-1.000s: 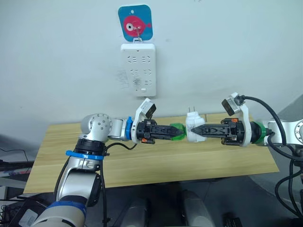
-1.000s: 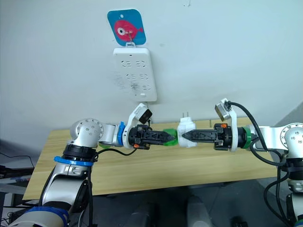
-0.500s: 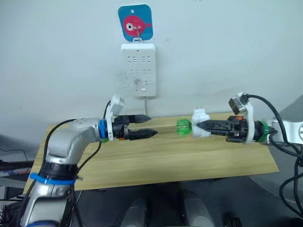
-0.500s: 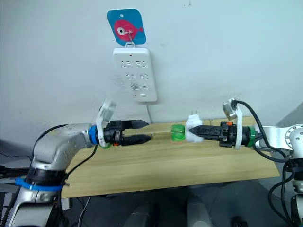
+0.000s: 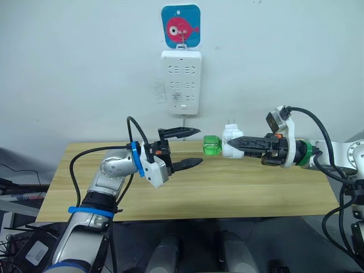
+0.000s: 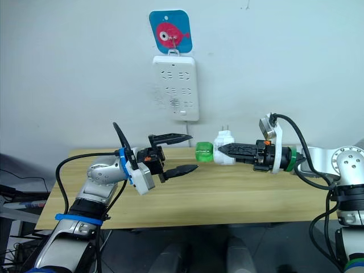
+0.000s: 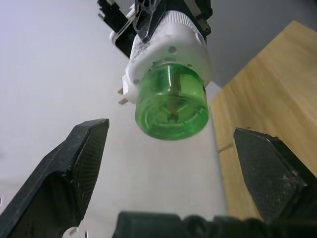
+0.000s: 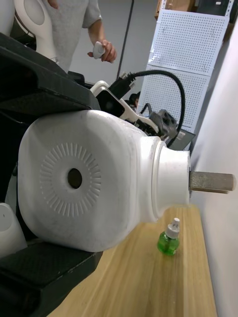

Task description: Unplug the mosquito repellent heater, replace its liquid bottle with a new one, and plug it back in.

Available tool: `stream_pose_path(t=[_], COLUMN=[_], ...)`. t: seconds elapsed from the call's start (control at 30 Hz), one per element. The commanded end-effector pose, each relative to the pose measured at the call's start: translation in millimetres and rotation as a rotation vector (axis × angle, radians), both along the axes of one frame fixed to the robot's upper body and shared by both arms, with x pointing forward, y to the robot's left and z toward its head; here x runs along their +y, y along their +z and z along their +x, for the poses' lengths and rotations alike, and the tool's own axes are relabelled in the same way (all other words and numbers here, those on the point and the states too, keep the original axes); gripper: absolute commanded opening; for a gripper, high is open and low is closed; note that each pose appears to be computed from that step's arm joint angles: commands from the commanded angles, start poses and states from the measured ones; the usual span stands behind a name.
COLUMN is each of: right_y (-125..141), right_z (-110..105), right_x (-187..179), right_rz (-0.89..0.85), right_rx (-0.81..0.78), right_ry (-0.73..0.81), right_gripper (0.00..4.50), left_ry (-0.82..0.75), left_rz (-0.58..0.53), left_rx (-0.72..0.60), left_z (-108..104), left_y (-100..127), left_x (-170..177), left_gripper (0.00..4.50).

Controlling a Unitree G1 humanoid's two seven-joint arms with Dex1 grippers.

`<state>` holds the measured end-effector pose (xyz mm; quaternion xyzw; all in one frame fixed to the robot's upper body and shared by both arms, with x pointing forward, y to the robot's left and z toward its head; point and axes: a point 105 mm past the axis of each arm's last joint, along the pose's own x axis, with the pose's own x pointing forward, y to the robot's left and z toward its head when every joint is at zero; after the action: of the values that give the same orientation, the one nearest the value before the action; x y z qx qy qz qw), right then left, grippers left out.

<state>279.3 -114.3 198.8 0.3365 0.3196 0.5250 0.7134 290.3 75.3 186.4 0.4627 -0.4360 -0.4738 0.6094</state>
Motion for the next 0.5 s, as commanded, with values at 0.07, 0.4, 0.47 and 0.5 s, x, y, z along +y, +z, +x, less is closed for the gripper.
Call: stream_pose_path(t=[0.07,0.4,0.47,0.5], right_y=[15.5,11.6,12.1,12.5], right_z=[-7.8,-10.2,-9.5,-9.0], right_x=[8.8,7.8,8.1,8.4], right_rz=[0.042,0.033,0.038,0.041], right_rx=[-0.058,-0.052,-0.053,-0.054], right_ry=[0.050,0.047,0.043,0.041], right_gripper=[2.97,2.97,2.97,2.97], left_ry=[-0.053,-0.100,-0.096,-0.094], left_rz=[-0.030,-0.031,-0.029,-0.027], left_rx=[-0.060,-0.094,-0.093,-0.092], left_z=[-5.5,-7.2,-5.9,-5.2], left_y=[3.8,5.7,6.0,5.9], left_x=[-10.6,-21.0,-19.9,-19.4], left_gripper=[4.43,3.33,2.72,2.49])
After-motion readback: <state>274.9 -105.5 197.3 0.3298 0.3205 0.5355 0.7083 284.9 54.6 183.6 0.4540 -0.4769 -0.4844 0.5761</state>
